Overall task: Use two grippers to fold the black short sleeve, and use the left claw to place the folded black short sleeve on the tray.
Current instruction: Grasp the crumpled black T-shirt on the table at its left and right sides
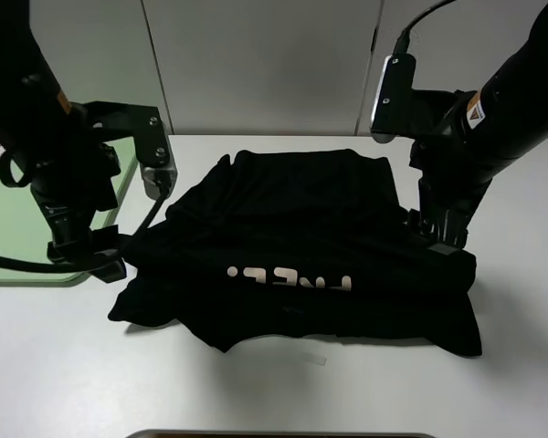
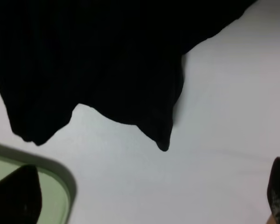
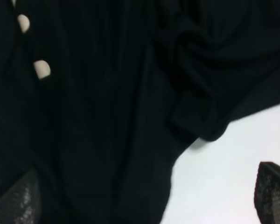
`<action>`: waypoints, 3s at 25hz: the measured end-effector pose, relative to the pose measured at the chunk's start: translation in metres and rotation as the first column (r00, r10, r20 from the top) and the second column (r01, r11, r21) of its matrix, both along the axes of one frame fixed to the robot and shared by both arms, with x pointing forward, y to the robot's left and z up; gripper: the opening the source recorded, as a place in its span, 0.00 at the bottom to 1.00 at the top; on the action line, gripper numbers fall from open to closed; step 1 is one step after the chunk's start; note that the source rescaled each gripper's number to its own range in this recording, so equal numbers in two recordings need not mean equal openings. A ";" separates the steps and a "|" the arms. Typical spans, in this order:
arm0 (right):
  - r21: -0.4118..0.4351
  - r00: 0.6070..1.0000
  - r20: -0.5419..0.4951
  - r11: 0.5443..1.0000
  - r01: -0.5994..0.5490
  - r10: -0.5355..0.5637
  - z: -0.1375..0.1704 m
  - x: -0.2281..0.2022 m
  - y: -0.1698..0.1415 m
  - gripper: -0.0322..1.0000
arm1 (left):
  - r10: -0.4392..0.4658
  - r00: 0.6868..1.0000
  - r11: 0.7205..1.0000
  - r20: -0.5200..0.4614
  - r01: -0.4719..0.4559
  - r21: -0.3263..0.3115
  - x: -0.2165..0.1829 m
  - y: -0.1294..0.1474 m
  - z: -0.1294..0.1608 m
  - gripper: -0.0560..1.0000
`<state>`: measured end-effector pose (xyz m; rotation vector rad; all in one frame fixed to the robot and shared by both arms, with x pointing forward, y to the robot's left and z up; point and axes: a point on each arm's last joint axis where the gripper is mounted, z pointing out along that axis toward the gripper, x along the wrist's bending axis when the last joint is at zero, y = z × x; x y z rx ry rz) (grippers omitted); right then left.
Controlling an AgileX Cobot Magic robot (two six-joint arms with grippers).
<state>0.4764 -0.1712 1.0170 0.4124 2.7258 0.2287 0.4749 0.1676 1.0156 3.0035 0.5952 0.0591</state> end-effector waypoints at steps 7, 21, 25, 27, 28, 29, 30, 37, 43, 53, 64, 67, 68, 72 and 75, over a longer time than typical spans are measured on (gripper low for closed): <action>-0.032 0.996 0.007 0.996 -0.083 0.083 -0.009 0.007 0.004 1.00 | -0.140 0.990 0.990 0.013 0.140 0.020 0.012 -0.005 -0.018 0.96; -0.055 0.994 -0.030 0.993 -0.105 0.103 -0.042 0.023 0.014 1.00 | -0.224 0.973 0.974 0.053 0.221 0.050 0.042 -0.018 -0.070 0.96; -0.053 0.994 -0.031 0.992 -0.110 0.109 -0.051 0.026 0.016 1.00 | -0.233 0.970 0.972 0.070 0.230 0.047 0.048 -0.022 -0.083 0.96; -0.059 0.993 -0.040 0.991 -0.116 0.114 -0.058 0.025 0.016 1.00 | -0.245 0.967 0.969 0.067 0.242 0.059 0.050 -0.022 -0.090 0.96; -0.062 0.992 -0.045 0.991 -0.118 0.116 -0.062 0.025 0.015 1.00 | -0.250 0.966 0.967 0.065 0.246 0.064 0.051 -0.022 -0.093 0.96; -0.062 0.992 -0.045 0.991 -0.118 0.116 -0.062 0.025 0.015 1.00 | -0.258 0.964 0.965 0.064 0.253 0.072 0.053 -0.022 -0.099 0.96; -0.069 0.991 -0.058 0.990 -0.123 0.119 -0.068 0.024 0.015 1.00 | -0.262 0.962 0.964 0.071 0.257 0.074 0.054 -0.023 -0.101 0.96; -0.080 0.988 -0.078 0.987 -0.138 0.132 -0.088 0.030 0.018 1.00 | -0.265 0.961 0.963 0.081 0.260 0.073 0.057 -0.024 -0.107 0.96; -0.099 0.983 -0.123 0.984 -0.146 0.134 -0.107 0.032 0.020 1.00 | -0.266 0.960 0.963 0.087 0.260 0.071 0.058 -0.025 -0.110 0.96; -0.121 0.975 -0.181 0.981 -0.153 0.130 -0.128 0.032 0.020 1.00 | -0.265 0.959 0.963 0.097 0.260 0.068 0.059 -0.025 -0.110 0.96; -0.158 0.964 -0.224 0.971 -0.181 0.143 -0.146 0.033 0.018 1.00 | -0.270 0.958 0.962 0.102 0.263 0.072 0.059 -0.025 -0.109 0.96; -0.161 0.967 -0.225 0.974 -0.159 0.121 -0.146 0.037 0.011 1.00 | -0.270 0.958 0.962 0.102 0.263 0.072 0.059 -0.025 -0.109 0.96; -0.163 0.968 -0.228 0.976 -0.142 0.103 -0.146 0.039 0.006 1.00 | -0.270 0.958 0.962 0.102 0.263 0.072 0.059 -0.025 -0.109 0.96; -0.178 0.967 -0.253 0.982 -0.061 0.014 -0.147 0.047 -0.019 1.00 | -0.270 0.958 0.962 0.102 0.263 0.072 0.059 -0.025 -0.109 0.96; -0.179 0.966 -0.259 0.984 -0.025 -0.023 -0.147 0.050 -0.028 1.00 | -0.270 0.957 0.962 0.105 0.263 0.071 0.060 -0.025 -0.109 0.96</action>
